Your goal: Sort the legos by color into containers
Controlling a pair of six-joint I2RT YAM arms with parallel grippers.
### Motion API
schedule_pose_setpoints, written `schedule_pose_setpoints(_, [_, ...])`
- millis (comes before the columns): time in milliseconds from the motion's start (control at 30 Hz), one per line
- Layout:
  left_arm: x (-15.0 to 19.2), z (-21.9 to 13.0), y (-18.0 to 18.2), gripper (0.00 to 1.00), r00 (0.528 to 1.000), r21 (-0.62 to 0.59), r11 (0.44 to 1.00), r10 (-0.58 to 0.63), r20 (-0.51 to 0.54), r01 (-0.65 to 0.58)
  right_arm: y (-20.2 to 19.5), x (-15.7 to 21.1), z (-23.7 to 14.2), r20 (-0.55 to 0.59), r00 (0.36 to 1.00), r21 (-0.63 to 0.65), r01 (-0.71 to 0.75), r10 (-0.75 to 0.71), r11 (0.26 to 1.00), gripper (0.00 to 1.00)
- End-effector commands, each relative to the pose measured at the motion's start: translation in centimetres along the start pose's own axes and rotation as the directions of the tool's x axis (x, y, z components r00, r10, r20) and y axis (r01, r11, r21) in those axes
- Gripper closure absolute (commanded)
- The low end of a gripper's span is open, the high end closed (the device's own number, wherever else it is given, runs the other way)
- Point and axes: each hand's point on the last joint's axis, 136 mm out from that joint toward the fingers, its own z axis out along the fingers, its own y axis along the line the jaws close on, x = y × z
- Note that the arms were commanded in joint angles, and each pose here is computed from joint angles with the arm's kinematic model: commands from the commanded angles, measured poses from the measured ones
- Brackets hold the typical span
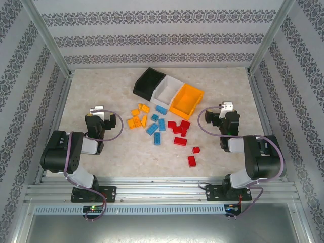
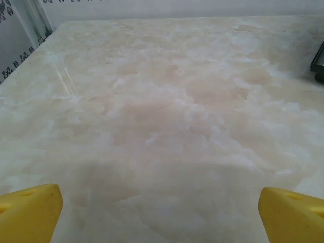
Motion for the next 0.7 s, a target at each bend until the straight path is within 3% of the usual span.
schedule_pose_setpoints(0, [-1.31, 0.07, 0.04, 0.00, 0.999, 0.004, 1.000, -0.021, 0.028, 0.021, 0.52, -1.03, 0.21, 0.025, 1.000, -0.016, 0.010, -0.010, 1.000, 0.02])
schedule_pose_setpoints(667, [-1.30, 0.12, 0.00, 0.00, 0.999, 0.006, 1.000, -0.019, 0.026, 0.019, 0.50, -1.07, 0.23, 0.024, 1.000, -0.031, -0.003, 0.004, 1.000, 0.02])
